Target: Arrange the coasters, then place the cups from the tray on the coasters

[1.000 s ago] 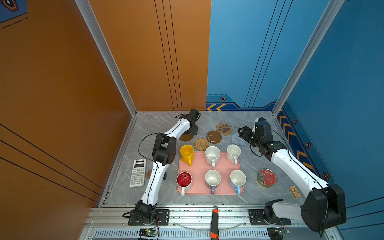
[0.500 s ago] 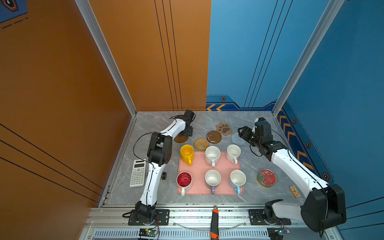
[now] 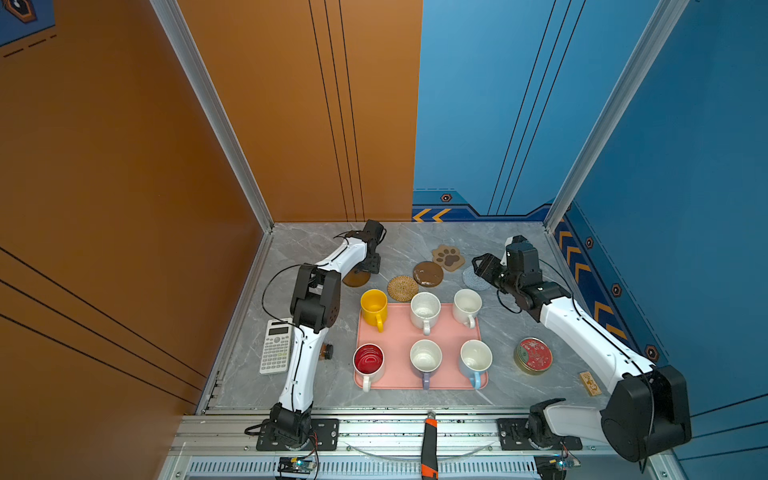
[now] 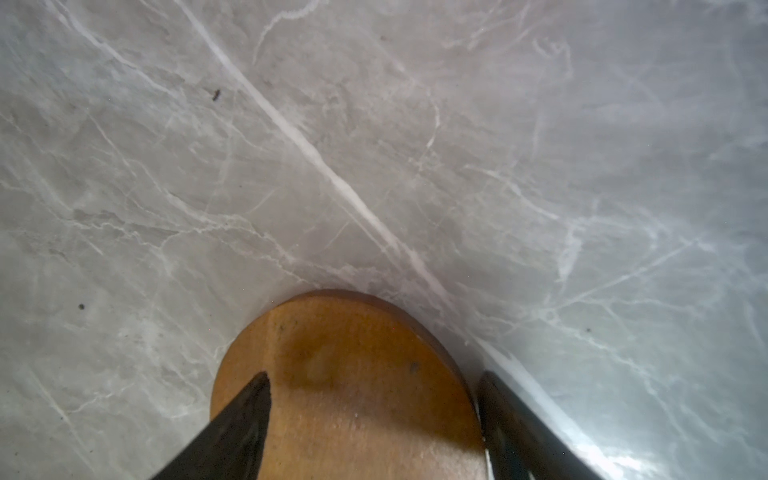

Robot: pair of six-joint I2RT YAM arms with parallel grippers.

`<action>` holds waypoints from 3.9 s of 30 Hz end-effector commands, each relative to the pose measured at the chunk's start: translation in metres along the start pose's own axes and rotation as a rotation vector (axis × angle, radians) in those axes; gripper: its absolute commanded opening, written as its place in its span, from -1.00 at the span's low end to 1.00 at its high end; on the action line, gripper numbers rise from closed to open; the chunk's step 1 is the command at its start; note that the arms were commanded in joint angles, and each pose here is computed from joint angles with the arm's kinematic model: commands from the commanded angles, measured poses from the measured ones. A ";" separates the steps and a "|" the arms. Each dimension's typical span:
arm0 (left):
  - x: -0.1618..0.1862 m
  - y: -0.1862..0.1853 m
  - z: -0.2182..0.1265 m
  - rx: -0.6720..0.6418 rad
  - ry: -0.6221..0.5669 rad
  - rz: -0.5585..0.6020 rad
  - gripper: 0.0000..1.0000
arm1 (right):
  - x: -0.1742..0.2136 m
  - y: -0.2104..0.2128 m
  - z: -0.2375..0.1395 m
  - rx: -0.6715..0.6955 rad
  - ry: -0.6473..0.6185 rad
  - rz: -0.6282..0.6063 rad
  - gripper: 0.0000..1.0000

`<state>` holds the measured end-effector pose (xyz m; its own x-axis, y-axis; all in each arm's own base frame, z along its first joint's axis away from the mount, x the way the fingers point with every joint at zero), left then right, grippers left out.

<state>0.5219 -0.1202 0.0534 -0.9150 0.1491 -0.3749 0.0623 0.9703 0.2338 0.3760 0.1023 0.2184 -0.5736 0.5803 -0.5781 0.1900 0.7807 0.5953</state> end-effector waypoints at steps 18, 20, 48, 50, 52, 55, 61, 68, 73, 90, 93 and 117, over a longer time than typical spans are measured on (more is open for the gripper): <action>-0.024 0.024 -0.038 -0.042 -0.070 0.026 0.61 | 0.000 0.015 0.002 -0.037 0.018 -0.015 0.27; -0.031 0.023 -0.051 -0.048 -0.103 0.036 0.61 | 0.000 0.015 0.001 -0.034 0.017 -0.018 0.27; 0.013 -0.136 -0.108 0.396 -0.044 0.245 0.07 | 0.009 0.016 0.008 -0.059 0.041 -0.030 0.23; 0.021 -0.139 -0.102 0.379 -0.018 0.265 0.03 | 0.009 0.016 0.009 -0.063 0.042 -0.029 0.23; 0.028 -0.145 -0.100 0.377 -0.003 0.282 0.03 | 0.010 0.016 0.009 -0.065 0.045 -0.030 0.23; 0.037 -0.149 -0.095 0.367 0.023 0.296 0.05 | 0.010 0.016 0.010 -0.066 0.047 -0.028 0.23; 0.054 -0.158 -0.087 0.368 0.073 0.317 0.04 | 0.009 0.016 0.011 -0.067 0.047 -0.028 0.23; 0.071 -0.163 -0.073 0.332 0.121 0.334 -0.05 | 0.009 0.014 0.010 -0.063 0.048 -0.027 0.23; 0.076 -0.162 -0.061 0.308 0.146 0.314 -0.17 | 0.011 0.012 0.010 -0.061 0.049 -0.024 0.23; 0.076 -0.134 -0.024 0.204 0.189 0.264 -0.42 | 0.011 0.009 0.013 -0.051 0.053 -0.023 0.23; 0.070 -0.129 -0.019 0.197 0.181 0.258 -0.42 | 0.011 0.009 0.013 -0.051 0.053 -0.022 0.23; 0.033 -0.098 -0.019 0.170 0.114 0.222 -0.42 | 0.014 0.012 0.023 -0.044 0.076 -0.024 0.23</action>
<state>0.4831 -0.2235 0.0522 -0.8983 0.3295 -0.2908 0.3109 0.9441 0.1093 0.3834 0.1197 0.1994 -0.6314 0.5527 -0.5440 0.1659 0.7815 0.6015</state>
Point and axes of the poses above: each gripper's point midway between its finger pads, its own z axis out along the fingers, its own y axis along the line the jaws close on, x = y × z, the point moved 2 cm from there along -z, back along the fingers, and after that the axes turned 3 degrees about z, right-handed, at the moved point
